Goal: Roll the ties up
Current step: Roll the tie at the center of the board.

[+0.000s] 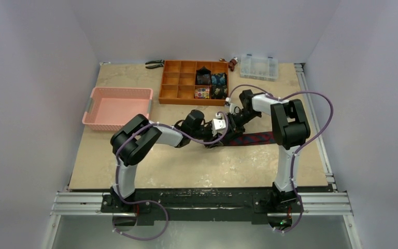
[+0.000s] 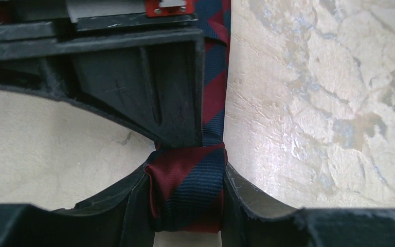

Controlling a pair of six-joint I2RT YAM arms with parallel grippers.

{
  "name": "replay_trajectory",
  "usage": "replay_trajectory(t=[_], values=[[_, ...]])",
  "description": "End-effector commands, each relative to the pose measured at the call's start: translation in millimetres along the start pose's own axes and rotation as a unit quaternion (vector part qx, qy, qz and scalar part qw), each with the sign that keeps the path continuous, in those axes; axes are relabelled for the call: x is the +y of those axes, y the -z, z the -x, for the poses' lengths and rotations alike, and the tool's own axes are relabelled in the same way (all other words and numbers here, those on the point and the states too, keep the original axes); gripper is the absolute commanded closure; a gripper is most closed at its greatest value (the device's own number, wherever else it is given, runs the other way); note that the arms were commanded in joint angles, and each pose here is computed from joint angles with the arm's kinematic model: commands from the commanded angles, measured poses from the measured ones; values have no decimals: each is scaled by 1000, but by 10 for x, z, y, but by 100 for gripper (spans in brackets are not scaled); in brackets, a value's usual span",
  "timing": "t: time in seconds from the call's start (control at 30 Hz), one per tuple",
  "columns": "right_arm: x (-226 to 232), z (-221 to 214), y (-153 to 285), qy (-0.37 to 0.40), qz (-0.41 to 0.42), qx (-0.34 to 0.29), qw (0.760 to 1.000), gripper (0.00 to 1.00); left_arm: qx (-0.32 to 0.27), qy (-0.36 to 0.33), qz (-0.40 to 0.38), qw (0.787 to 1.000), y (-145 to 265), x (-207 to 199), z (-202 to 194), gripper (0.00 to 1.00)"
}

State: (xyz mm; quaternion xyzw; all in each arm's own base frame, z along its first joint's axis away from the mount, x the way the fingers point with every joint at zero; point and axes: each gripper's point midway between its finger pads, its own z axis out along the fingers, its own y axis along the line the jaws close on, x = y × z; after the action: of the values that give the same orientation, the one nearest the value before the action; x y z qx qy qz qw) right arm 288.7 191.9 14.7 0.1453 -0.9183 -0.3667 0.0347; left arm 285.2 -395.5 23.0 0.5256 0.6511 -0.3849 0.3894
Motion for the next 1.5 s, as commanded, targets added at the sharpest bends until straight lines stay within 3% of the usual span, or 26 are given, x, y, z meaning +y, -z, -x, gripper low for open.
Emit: replay_trajectory(t=[0.0, 0.23, 0.43, 0.57, 0.73, 0.77, 0.87, 1.0, 1.2, 1.47], values=[[-191, 137, 86, 53, -46, -14, 997, 66, 161, -50, 42, 985, 336, 15, -640, 81], [295, -32, 296, 42, 67, -27, 996, 42, 271, -61, 41, 960, 510, -25, -878, 84], [451, 73, 253, 24, 106, -55, 993, 41, 310, -59, 40, 948, 477, -77, -943, 83], [414, 105, 173, 21, 111, -45, 993, 48, 321, -59, 38, 944, 474, -87, -967, 82], [195, -74, 39, 16, 83, -6, 996, 87, 316, -52, 34, 947, 445, -95, -928, 76], [117, -131, 12, 15, 69, 5, 997, 100, 312, -47, 32, 948, 429, -107, -904, 71], [-128, -218, -36, 17, 18, 19, 1000, 100, 276, -17, 19, 961, 361, -164, -783, 55], [-426, -194, -41, 28, -55, 23, 998, 100, 162, 16, 3, 987, 254, -174, -391, 46], [-690, -86, 21, 32, -132, 22, 990, 100, 56, 4, -30, 998, 27, -164, -19, 43], [-703, -11, -37, 65, -171, 25, 983, 100, -7, 32, -72, 997, -188, -205, 236, 41]])
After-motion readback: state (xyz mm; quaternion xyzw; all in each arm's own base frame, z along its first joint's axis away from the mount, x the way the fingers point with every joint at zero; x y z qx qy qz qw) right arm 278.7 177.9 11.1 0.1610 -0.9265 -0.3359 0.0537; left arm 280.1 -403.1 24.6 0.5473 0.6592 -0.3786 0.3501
